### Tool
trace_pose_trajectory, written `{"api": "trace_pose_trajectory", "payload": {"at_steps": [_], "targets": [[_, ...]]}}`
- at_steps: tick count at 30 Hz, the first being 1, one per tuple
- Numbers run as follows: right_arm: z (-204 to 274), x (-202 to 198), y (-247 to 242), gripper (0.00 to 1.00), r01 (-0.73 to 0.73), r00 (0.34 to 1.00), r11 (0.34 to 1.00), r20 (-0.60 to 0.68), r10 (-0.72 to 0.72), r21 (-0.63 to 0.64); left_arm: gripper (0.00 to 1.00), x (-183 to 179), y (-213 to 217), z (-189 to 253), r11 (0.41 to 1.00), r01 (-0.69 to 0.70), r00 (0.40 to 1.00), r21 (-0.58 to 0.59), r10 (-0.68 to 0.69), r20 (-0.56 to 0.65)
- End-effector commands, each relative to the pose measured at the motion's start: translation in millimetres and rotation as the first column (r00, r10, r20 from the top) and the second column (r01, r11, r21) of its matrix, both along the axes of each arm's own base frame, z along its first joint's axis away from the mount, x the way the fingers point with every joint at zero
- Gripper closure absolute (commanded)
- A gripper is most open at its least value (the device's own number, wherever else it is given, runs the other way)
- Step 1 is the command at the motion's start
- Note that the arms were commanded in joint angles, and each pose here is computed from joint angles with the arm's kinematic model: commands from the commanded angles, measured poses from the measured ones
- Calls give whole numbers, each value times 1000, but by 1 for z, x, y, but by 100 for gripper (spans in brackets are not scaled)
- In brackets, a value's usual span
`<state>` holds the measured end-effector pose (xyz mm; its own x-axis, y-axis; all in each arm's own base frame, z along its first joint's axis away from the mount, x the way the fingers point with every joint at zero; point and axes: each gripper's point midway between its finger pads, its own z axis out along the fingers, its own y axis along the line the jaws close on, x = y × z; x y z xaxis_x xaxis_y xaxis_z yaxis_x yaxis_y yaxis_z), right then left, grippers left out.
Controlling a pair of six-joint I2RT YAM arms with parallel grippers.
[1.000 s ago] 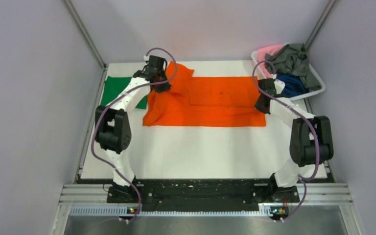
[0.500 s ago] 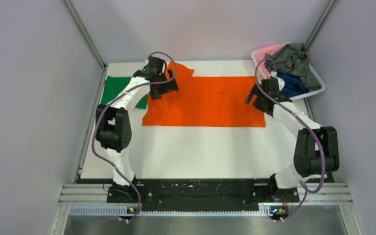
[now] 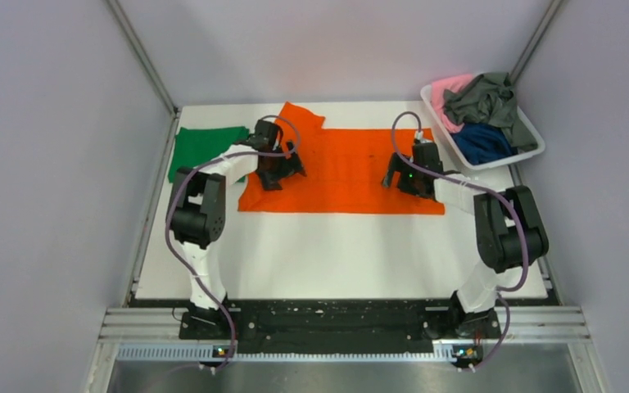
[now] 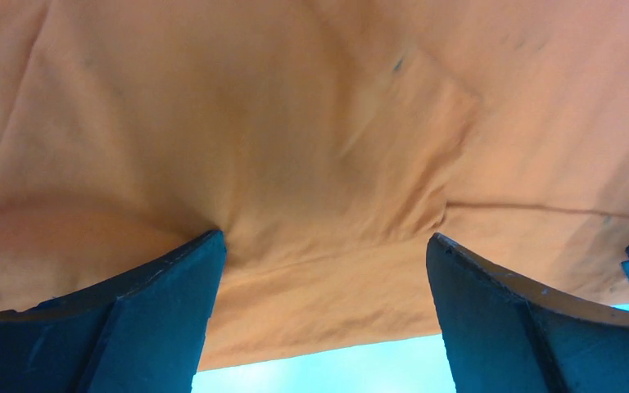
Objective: Fold and stack the t-shirts
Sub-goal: Fold the flattened tshirt in 1/3 of the way
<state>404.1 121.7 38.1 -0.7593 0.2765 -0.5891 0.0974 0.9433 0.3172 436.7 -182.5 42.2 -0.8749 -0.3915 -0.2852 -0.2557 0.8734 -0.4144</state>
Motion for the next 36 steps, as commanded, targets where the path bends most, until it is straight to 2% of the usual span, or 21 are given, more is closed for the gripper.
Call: {"api": "trace_pose_trajectory", "payload": {"at_steps": [1, 4, 7, 11, 19, 26, 31, 36], "targets": [[-30, -62, -11, 3, 13, 989, 1000, -145, -15, -14, 1, -68, 10, -33, 999, -34, 988, -3, 33, -148], [-31, -95, -12, 3, -18, 985, 1000, -174, 18, 2, 1, -120, 15, -45, 998, -64, 976, -25, 58, -208], [-34, -129, -15, 3, -32, 972, 999, -232, 32, 4, 1, -156, 11, -44, 996, -74, 976, -54, 61, -211], [-35, -171, -18, 3, -10, 959, 1000, -284, 15, 19, 1, -205, 9, -47, 995, -98, 965, -28, 88, -246], [-31, -227, -25, 2, 65, 938, 997, -345, -43, 51, 1, -268, 23, -56, 991, -130, 949, 28, 133, -286], [-32, -249, -24, 2, 136, 920, 987, -382, -92, 88, 1, -292, 38, -49, 986, -151, 943, 76, 166, -290], [-23, -250, -23, 2, 142, 933, 983, -347, -94, 115, 1, -297, 47, -33, 982, -167, 949, 84, 184, -255], [0, -232, -16, 2, 100, 965, 983, -254, -59, 152, 1, -278, 43, -13, 986, -157, 973, 56, 165, -161]]}}
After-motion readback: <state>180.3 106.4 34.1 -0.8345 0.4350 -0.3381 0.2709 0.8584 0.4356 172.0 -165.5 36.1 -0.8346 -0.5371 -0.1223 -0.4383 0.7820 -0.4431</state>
